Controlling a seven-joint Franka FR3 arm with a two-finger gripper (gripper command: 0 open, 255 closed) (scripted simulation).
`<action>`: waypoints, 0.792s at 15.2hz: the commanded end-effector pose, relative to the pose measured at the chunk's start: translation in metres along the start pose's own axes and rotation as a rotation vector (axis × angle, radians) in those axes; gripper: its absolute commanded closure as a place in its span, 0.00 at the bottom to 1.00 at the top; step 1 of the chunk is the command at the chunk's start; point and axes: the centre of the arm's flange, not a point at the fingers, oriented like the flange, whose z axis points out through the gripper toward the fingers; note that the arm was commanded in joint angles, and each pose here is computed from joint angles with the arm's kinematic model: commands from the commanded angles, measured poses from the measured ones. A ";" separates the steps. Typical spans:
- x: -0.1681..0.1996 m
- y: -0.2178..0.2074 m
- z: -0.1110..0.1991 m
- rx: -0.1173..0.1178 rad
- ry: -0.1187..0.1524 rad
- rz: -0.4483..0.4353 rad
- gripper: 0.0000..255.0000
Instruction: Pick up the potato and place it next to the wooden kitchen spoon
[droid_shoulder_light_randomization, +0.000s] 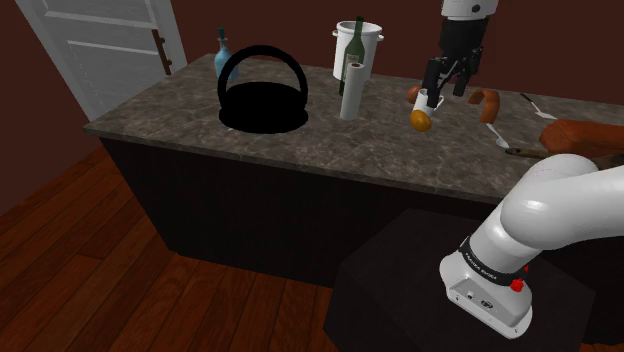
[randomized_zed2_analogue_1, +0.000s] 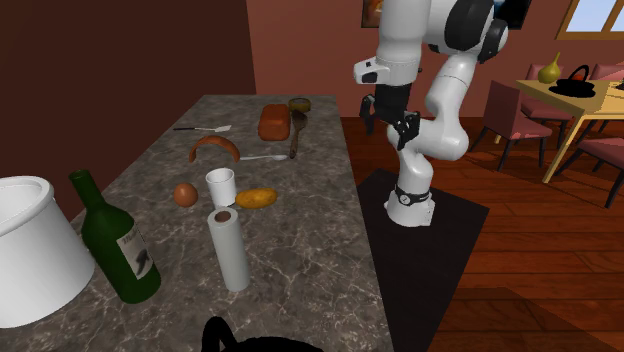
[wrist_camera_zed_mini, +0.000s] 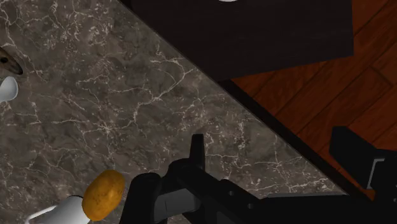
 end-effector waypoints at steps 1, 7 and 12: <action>0.000 0.000 0.000 0.000 0.000 0.000 0.00; 0.067 0.017 0.042 -0.077 -0.034 0.130 0.00; 0.119 0.041 0.077 -0.142 -0.062 0.239 0.00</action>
